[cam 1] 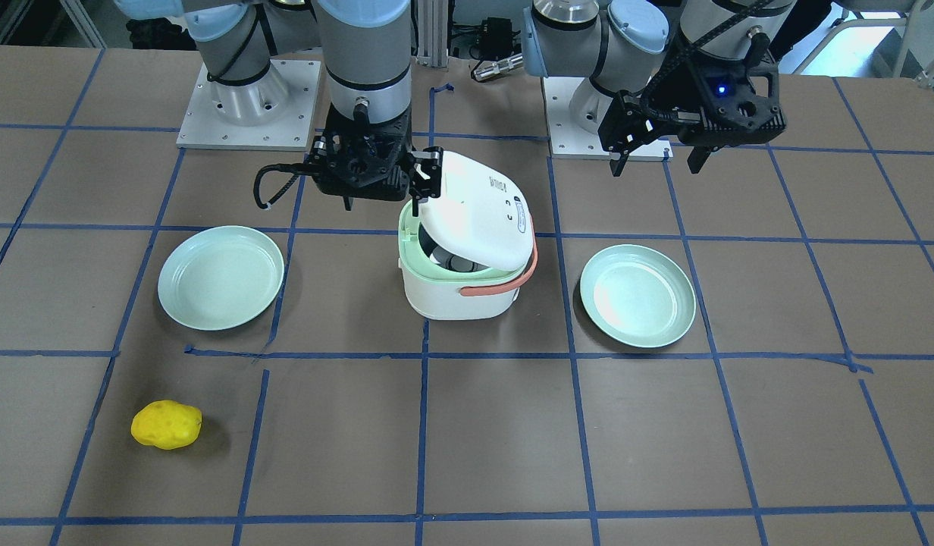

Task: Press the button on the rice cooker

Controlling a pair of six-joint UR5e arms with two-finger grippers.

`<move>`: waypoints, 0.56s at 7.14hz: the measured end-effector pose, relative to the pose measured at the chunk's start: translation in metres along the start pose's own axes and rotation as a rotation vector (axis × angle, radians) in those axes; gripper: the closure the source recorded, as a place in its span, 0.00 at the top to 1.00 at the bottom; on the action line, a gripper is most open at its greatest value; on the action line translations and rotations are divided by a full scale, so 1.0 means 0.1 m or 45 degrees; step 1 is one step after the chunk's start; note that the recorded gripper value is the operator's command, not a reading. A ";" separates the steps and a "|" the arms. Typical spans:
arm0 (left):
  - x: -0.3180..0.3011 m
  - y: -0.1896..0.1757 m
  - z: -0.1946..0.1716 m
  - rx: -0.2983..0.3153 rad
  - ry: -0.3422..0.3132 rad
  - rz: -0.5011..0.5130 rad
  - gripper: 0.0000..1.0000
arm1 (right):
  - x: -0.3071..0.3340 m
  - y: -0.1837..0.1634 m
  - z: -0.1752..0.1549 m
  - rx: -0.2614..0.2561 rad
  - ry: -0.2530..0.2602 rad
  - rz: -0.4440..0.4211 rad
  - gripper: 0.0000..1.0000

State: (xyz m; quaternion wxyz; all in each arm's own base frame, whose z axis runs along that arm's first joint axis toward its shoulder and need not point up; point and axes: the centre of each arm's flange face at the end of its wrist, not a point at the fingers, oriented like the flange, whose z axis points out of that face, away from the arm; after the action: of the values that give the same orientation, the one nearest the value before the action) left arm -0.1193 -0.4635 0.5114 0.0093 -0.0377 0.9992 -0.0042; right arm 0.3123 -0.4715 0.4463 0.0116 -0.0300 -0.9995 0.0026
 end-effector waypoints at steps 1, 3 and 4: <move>0.00 0.00 0.00 0.000 0.000 0.000 1.00 | 0.18 -0.16 -0.19 0.019 0.001 -0.051 1.00; 0.00 0.00 0.00 0.000 0.000 0.001 1.00 | 0.66 -0.48 -0.50 0.072 -0.012 -0.130 1.00; 0.00 0.00 0.00 0.000 0.000 0.000 1.00 | 0.91 -0.60 -0.63 0.101 -0.020 -0.145 1.00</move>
State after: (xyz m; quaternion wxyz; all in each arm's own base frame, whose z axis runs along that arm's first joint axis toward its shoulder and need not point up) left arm -0.1193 -0.4635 0.5114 0.0093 -0.0377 0.9992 -0.0043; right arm 0.2193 -0.5260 0.5116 0.0050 0.0276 -0.9987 0.0415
